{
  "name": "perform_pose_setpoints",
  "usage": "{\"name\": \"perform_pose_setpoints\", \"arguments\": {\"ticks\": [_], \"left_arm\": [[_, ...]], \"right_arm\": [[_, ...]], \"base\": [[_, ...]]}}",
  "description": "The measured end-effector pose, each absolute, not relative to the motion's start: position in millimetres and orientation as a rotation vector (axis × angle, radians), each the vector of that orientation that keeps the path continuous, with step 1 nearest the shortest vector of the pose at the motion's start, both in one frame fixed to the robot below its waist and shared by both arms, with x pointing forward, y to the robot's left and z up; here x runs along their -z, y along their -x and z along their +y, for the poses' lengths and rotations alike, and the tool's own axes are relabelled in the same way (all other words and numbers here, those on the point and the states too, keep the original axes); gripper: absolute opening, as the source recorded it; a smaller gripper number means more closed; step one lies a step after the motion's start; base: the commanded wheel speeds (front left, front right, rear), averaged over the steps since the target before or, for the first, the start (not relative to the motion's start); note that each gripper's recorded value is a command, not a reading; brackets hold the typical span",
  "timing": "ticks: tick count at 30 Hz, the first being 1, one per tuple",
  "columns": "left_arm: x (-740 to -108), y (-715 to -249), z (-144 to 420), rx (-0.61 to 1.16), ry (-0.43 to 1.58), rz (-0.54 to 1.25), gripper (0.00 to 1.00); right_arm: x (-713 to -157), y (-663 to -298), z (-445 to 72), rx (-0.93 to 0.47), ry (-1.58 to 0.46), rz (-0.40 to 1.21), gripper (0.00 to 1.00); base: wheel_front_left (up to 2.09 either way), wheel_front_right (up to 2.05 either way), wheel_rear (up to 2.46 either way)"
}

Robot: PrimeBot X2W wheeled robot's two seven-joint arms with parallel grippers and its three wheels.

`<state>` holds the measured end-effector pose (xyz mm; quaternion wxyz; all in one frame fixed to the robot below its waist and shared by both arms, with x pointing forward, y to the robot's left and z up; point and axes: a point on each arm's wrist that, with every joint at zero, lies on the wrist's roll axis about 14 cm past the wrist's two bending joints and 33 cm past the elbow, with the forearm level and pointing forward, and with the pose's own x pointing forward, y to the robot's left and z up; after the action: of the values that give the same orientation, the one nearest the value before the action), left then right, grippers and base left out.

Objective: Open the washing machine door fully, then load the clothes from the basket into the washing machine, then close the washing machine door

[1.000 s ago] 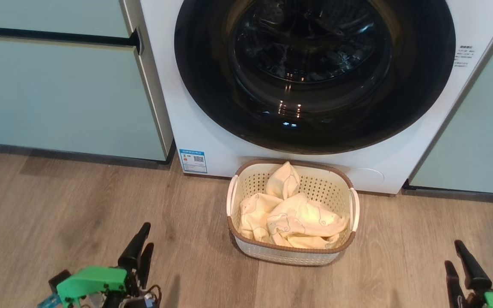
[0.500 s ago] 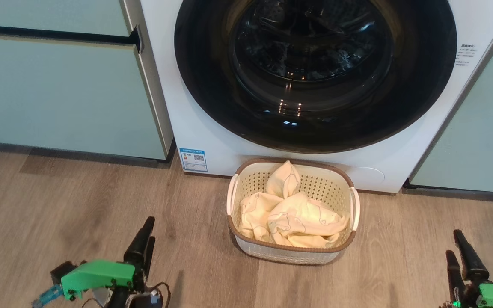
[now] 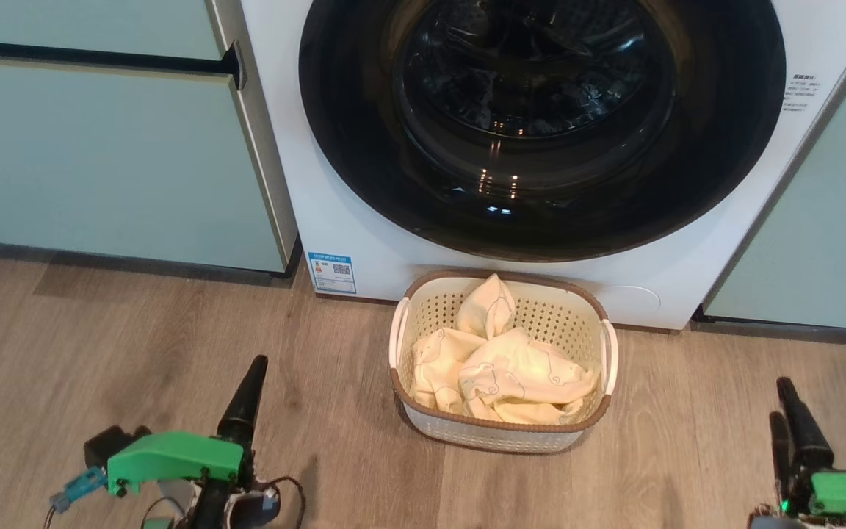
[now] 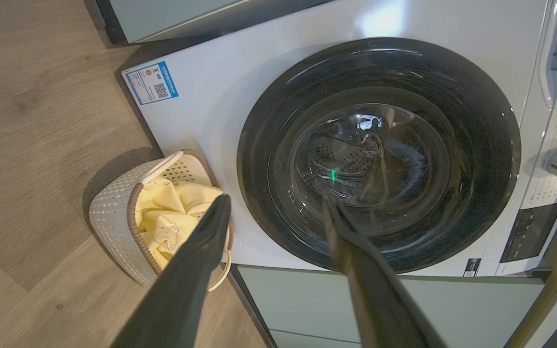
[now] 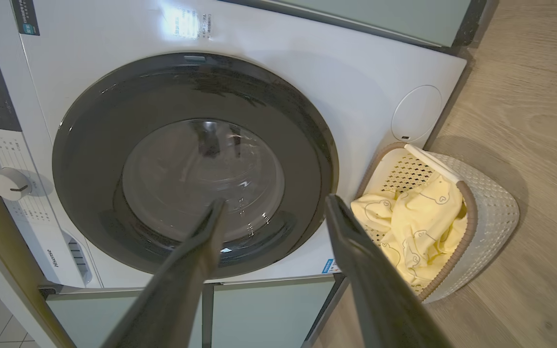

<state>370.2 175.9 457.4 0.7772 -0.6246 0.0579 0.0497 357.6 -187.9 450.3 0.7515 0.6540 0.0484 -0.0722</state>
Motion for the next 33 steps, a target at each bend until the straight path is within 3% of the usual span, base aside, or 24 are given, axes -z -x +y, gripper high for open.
{"name": "perform_pose_setpoints", "arguments": {"ticks": [33], "left_arm": [[-494, -386, 168, -0.009, 0.976, 0.017, 1.00]], "right_arm": [[-492, -375, -176, 0.042, -1.108, -0.001, 1.00]], "base": [[0.00, 0.00, 0.00]]}}
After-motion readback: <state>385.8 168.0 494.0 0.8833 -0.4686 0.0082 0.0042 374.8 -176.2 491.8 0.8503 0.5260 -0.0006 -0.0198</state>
